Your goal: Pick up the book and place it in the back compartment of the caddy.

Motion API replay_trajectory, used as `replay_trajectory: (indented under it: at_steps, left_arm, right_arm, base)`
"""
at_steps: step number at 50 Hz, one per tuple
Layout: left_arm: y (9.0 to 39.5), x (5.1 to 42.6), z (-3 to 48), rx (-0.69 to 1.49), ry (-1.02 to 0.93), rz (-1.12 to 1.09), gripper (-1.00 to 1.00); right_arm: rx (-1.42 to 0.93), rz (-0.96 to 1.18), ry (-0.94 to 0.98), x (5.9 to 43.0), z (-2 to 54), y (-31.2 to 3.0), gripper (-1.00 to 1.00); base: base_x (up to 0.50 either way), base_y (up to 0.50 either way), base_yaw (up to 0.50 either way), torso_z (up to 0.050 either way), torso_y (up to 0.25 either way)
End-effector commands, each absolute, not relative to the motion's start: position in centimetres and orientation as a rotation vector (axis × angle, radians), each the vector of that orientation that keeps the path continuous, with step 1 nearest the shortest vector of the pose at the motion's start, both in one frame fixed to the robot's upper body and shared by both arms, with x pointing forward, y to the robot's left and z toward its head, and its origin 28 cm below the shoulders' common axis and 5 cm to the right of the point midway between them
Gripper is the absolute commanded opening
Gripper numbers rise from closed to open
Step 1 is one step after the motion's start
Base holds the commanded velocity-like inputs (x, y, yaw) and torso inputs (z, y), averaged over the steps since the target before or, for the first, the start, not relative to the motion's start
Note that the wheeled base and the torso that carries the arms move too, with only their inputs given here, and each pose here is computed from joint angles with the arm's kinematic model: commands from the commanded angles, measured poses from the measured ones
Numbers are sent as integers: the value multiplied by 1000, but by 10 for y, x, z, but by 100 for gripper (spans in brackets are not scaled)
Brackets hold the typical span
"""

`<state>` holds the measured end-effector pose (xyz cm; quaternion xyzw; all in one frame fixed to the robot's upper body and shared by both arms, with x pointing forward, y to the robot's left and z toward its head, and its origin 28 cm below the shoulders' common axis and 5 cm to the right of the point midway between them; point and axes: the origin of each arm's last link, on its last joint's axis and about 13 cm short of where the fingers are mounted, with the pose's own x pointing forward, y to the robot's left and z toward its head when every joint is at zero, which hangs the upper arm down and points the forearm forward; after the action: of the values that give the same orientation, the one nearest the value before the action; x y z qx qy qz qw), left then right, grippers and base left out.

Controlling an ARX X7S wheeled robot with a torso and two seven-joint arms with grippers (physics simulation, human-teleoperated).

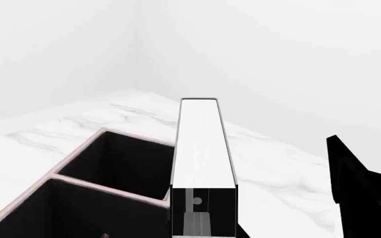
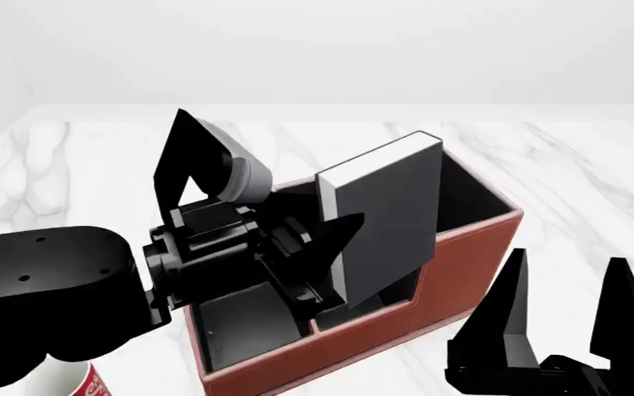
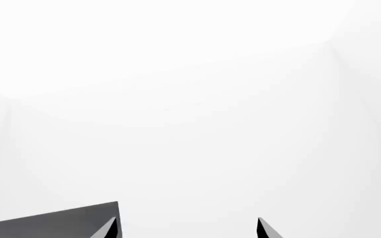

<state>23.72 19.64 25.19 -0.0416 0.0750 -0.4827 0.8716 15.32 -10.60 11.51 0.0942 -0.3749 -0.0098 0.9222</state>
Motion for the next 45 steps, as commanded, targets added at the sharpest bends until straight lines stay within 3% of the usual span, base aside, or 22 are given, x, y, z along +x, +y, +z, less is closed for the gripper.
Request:
replay_trajectory:
  at_steps: [1, 6, 24, 45]
  left_arm:
    - [194, 252, 269, -153, 99, -1037, -100]
    - [196, 260, 267, -150, 112, -1021, -100]
    - [192, 260, 251, 192, 157, -1132, -100]
    - [193, 268, 260, 158, 44, -1132, -100]
  right_arm:
    - [171, -21, -785, 154, 116, -106, 100]
    - [171, -21, -783, 155, 115, -106, 100]
    - [169, -17, -776, 155, 114, -106, 100]
    - [167, -13, -768, 156, 111, -105, 100]
  base:
    - [0, 0, 0, 0, 0]
    - [0, 0, 0, 0, 2]
    - [0, 0, 0, 1, 1]
    - [0, 0, 0, 0, 1]
